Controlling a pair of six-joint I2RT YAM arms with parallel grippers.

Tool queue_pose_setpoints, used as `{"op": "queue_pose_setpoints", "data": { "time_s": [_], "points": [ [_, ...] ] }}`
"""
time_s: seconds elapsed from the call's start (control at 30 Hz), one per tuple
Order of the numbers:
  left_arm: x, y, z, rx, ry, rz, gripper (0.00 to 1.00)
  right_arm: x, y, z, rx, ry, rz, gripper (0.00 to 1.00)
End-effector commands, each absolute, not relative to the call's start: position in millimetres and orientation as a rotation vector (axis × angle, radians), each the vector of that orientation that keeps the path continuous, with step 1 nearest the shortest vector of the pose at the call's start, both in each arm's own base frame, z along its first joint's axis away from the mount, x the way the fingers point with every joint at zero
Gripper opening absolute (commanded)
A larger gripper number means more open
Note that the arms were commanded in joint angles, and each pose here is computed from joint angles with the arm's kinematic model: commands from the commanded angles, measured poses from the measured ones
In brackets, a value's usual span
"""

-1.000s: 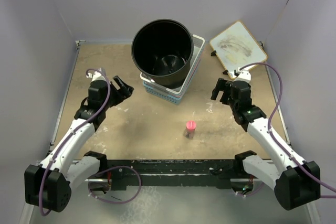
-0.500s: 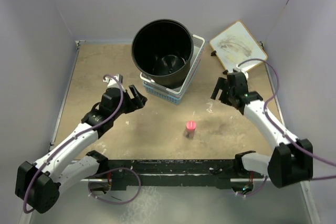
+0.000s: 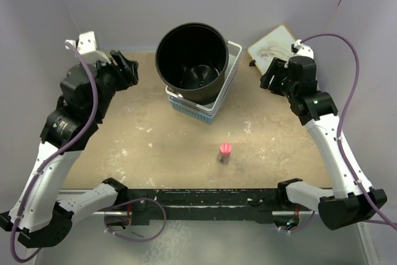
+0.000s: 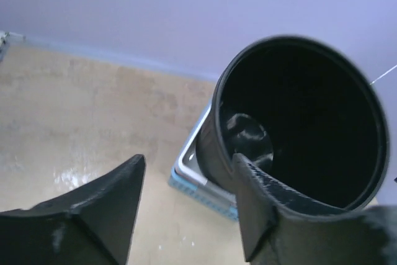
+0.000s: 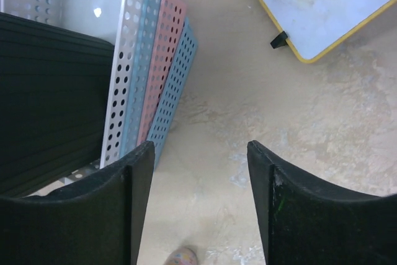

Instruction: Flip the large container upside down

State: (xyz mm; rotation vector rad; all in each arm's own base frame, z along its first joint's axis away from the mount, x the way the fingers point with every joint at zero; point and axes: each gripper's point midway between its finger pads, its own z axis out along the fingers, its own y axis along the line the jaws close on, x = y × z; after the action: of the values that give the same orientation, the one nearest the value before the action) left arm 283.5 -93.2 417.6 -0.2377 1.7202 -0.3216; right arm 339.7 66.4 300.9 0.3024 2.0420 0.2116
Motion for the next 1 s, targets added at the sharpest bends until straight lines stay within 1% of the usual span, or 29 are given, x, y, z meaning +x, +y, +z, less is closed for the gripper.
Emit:
{"op": "queue_pose_setpoints", "data": {
  "time_s": [0.0,0.03,0.07,0.1,0.13,0.2,0.23,0.33,0.47,0.53,0.63,0.8,0.87,0.97],
  "points": [
    [296,-111,450,-0.051,1.713,-0.3,0.52,339,63,295,0.315,2.044,0.188,0.6],
    [301,-123,454,-0.016,1.722,-0.334,0.51,338,62,292,0.32,2.05,0.185,0.61],
    [307,-137,455,0.03,1.736,-0.381,0.51,336,61,289,0.323,2.056,0.178,0.65],
    [310,-151,458,0.065,1.742,-0.436,0.52,335,60,287,0.324,2.059,0.173,0.71],
    [315,-167,459,0.103,1.75,-0.5,0.54,333,59,284,0.326,2.069,0.167,0.77],
    [320,-195,462,0.164,1.759,-0.607,0.59,328,58,280,0.334,2.087,0.162,0.85],
    [325,-207,460,0.185,1.773,-0.635,0.63,325,58,277,0.347,2.096,0.163,0.89],
    [328,-237,460,0.245,1.778,-0.661,0.66,320,52,273,0.388,2.092,0.144,0.97],
    [318,-287,436,0.386,1.831,-0.646,0.71,316,50,269,0.413,2.088,0.142,0.98],
    [309,-310,419,0.468,1.863,-0.584,0.73,316,50,265,0.417,2.096,0.141,0.99],
    [308,-326,409,0.509,1.879,-0.504,0.74,315,51,260,0.42,2.11,0.143,0.99],
    [314,-341,400,0.533,1.889,-0.482,0.73,317,52,254,0.425,2.121,0.146,1.0],
    [319,-345,394,0.535,1.898,-0.451,0.7,317,52,252,0.428,2.125,0.147,1.0],
    [330,-345,387,0.521,1.91,-0.367,0.57,316,53,250,0.428,2.131,0.146,1.0]
  ]
}}
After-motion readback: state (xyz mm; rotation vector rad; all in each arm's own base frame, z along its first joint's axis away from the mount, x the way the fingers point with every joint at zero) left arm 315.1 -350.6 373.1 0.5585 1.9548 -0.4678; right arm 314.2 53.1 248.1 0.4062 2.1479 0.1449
